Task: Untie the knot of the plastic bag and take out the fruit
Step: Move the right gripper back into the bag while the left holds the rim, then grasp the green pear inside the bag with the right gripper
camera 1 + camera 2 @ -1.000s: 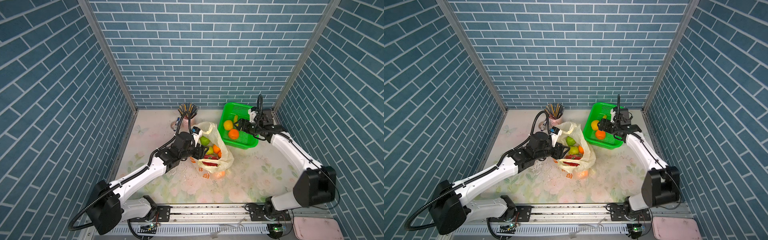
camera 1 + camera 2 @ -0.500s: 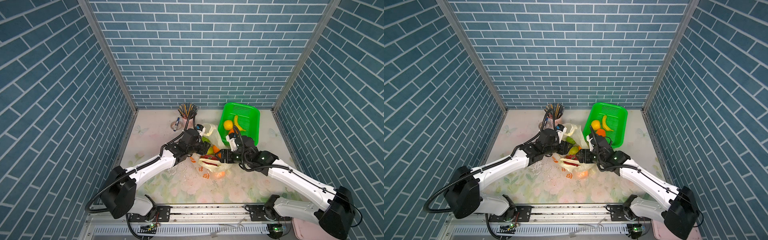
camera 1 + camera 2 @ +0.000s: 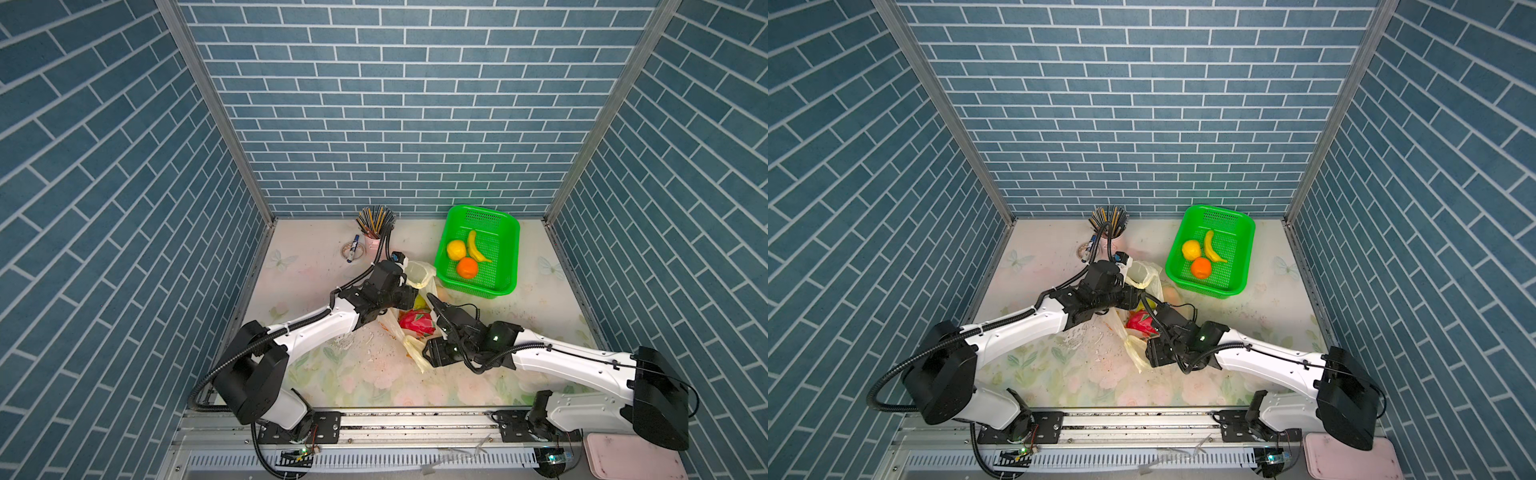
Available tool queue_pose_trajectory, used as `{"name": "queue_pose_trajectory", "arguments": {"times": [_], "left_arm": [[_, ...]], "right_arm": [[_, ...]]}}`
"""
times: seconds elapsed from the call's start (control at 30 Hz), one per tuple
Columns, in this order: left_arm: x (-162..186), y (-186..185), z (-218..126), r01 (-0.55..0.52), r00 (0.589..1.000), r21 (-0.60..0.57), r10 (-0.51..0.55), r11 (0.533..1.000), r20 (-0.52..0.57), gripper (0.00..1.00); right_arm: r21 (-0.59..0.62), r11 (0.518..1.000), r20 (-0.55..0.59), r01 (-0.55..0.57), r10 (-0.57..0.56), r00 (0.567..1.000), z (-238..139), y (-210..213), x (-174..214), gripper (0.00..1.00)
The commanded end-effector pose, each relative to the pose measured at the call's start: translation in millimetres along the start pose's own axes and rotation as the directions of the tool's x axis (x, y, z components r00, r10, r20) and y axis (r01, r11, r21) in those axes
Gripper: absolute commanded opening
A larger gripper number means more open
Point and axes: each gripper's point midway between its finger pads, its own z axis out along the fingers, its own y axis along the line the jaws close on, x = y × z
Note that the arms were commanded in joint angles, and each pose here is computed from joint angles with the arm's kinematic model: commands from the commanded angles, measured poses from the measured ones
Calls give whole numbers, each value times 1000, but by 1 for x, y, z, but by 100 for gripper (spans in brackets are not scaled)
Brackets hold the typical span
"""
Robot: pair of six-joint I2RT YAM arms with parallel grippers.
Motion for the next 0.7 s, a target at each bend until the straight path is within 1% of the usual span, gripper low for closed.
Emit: {"name": "queue_pose_trajectory", "arguments": {"times": [0.0, 0.1, 0.27, 0.43, 0.5, 0.57, 0.6, 0.67], "left_arm": [[5, 2, 10, -21, 1000, -18, 22, 1000, 19, 58], [12, -2, 20, -66, 998, -12, 66, 998, 10, 58], [20, -3, 33, -61, 998, -32, 60, 998, -17, 58], [27, 9, 43, -76, 997, -122, 73, 990, -26, 72], [28, 14, 47, -84, 996, -150, 81, 985, -30, 80], [31, 16, 52, -92, 995, -157, 86, 983, -41, 86], [31, 15, 54, -96, 995, -158, 90, 983, -45, 88], [32, 15, 59, -98, 995, -158, 91, 983, -52, 88]], "right_arm": [[37, 999, 12, -18, 18, 1000, 0, -3, 2, 65], [53, 999, 52, -13, 10, 999, -7, -4, -7, 65], [37, 999, 105, -20, 16, 994, -15, -5, -12, 65], [15, 999, 103, -41, 39, 994, -13, -5, -7, 65], [16, 999, 107, -41, 39, 994, -14, -5, -9, 65], [20, 999, 108, -38, 35, 994, -14, -5, -9, 65], [20, 999, 111, -37, 35, 993, -15, -5, -10, 65], [20, 999, 110, -35, 32, 993, -14, -4, -10, 65]]}}
